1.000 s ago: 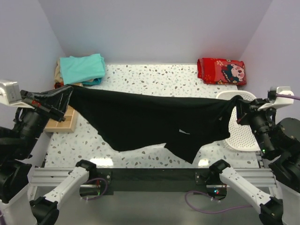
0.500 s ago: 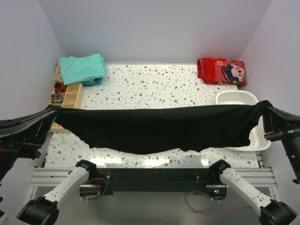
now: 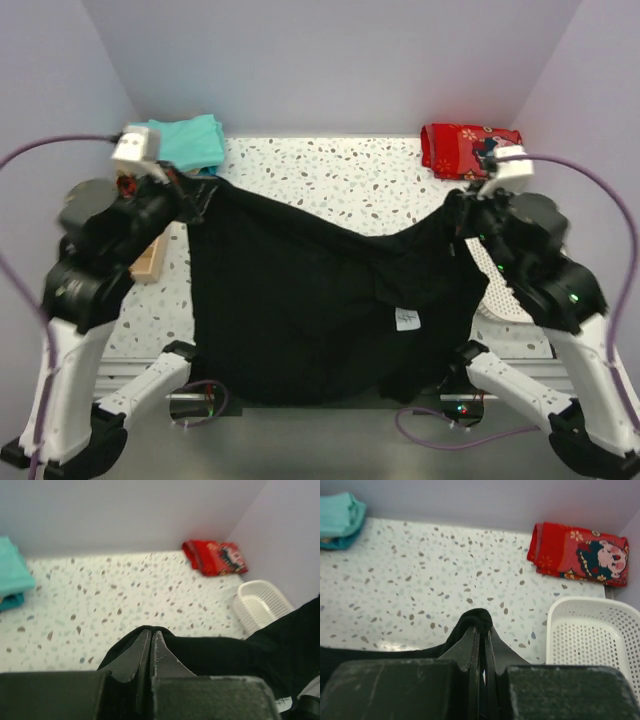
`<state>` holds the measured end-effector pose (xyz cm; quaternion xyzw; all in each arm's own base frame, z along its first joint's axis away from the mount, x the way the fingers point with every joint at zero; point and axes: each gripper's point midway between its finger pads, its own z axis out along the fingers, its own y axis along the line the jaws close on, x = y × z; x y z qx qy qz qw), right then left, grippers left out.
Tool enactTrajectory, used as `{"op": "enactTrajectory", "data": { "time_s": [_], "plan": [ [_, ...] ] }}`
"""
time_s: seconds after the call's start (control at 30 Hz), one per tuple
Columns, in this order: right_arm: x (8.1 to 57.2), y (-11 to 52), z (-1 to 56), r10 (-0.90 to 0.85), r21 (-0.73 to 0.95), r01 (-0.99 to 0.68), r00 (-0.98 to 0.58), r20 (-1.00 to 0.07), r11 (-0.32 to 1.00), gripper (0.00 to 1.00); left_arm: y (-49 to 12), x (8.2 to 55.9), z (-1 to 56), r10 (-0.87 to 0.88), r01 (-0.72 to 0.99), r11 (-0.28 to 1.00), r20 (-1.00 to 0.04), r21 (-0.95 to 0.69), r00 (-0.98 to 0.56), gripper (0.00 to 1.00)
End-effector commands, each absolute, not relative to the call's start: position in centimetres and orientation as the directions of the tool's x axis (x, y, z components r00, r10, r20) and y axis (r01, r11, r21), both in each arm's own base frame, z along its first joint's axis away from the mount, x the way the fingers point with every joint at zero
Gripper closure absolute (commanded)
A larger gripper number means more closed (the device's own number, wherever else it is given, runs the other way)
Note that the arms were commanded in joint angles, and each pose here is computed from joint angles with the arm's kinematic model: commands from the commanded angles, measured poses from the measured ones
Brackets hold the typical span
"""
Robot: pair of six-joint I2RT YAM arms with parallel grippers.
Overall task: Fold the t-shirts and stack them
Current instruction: Flatten out the tshirt
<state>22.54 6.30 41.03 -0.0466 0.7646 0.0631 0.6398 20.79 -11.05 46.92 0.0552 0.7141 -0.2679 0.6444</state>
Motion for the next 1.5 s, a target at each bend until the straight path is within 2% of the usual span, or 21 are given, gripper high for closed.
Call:
{"op": "enactTrajectory", "data": {
  "time_s": [0.0, 0.17, 0.3, 0.5, 0.7, 1.03, 1.07, 1.1, 1.17, 1.2, 1.23, 1.27, 1.33, 1.47],
  "plan": [
    [28.0, 7.2, 37.0, -0.036, -0.026, -0.049, -0.217, -0.975, 0.998, 1.0, -10.2, 28.7, 41.7, -0.275, 0.236, 0.922, -0.948, -0.308, -0.162, 1.0],
    [33.2, 8.8, 30.7, -0.071, -0.083, 0.027, -0.29, -0.954, 0.996, 1.0, -10.3, 36.1, 30.3, -0.205, 0.061, 0.97, -0.922, -0.237, -0.329, 1.0],
    [36.7, 8.2, 25.8, -0.097, -0.163, 0.157, -0.362, -0.927, 0.974, 1.0, -10.2, 41.7, 22.2, -0.185, -0.017, 0.98, -0.877, -0.198, -0.443, 1.0],
    [42.4, 7.2, 21.8, -0.061, -0.167, 0.257, -0.377, -0.924, 0.952, 1.0, -8.2, 47.8, 14.1, -0.173, -0.074, 0.985, -0.824, -0.159, -0.539, 1.0],
    [48.5, 4.1, 17.8, -0.04, -0.207, 0.321, -0.456, -0.889, 0.924, 1.0, -6.0, 52.4, 10.1, -0.145, -0.113, 0.989, -0.801, -0.097, -0.581, 1.0],
    [56.3, 1.7, 13.1, -0.019, -0.215, 0.317, -0.523, -0.852, 0.924, 1.0, -6.1, 58.1, 10.4, -0.105, -0.057, 0.994, -0.843, -0.088, -0.528, 1.0],
    [56.9, 1.8, 13.1, -0.027, -0.218, 0.31, -0.521, -0.853, 0.925, 0.7, -6.3, 58.3, 10.2, -0.101, -0.044, 0.995, -0.841, -0.091, -0.532, 1.0],
    [57.8, 2.3, 13.2, -0.025, -0.197, 0.286, -0.511, -0.859, 0.938, 0.53, -6.3, 58.5, 9.3, -0.1, -0.041, 0.995, -0.831, -0.093, -0.547, 1.0],
    [58.2, 1.9, 13.4, -0.023, -0.197, 0.289, -0.509, -0.86, 0.937, 0.27, -6.4, 59.0, 9.1, -0.107, -0.042, 0.994, -0.83, -0.1, -0.547, 1.0],
    [58.2, 1.9, 13.5, -0.023, -0.191, 0.285, -0.503, -0.864, 0.939, 0.23, -6.5, 59.0, 8.8, -0.107, -0.041, 0.994, -0.828, -0.101, -0.55, 0.97],
    [58.0, 1.8, 14.8, -0.025, -0.189, 0.287, -0.491, -0.871, 0.939, 0.22, -6.6, 58.9, 8.6, -0.109, -0.04, 0.994, -0.827, -0.104, -0.552, 0.87],
    [57.7, 1.5, 15.3, -0.025, -0.192, 0.295, -0.487, -0.873, 0.936, 0.2, -6.6, 59.0, 9.0, -0.111, -0.036, 0.993, -0.835, -0.109, -0.54, 0.65],
    [56.5, 1.8, 16.0, -0.028, -0.184, 0.257, -0.512, -0.859, 0.949, 0.19, -6.7, 58.6, 9.0, -0.116, -0.032, 0.993, -0.835, -0.118, -0.538, 0.48],
    [53.7, 3.7, 14.8, 0.045, -0.085, 0.183, -0.609, -0.792, 0.98, 0.21, -7.4, 58.0, 11.3, -0.159, -0.015, 0.985, -0.856, -0.174, -0.491, 0.43]
  ]
}}
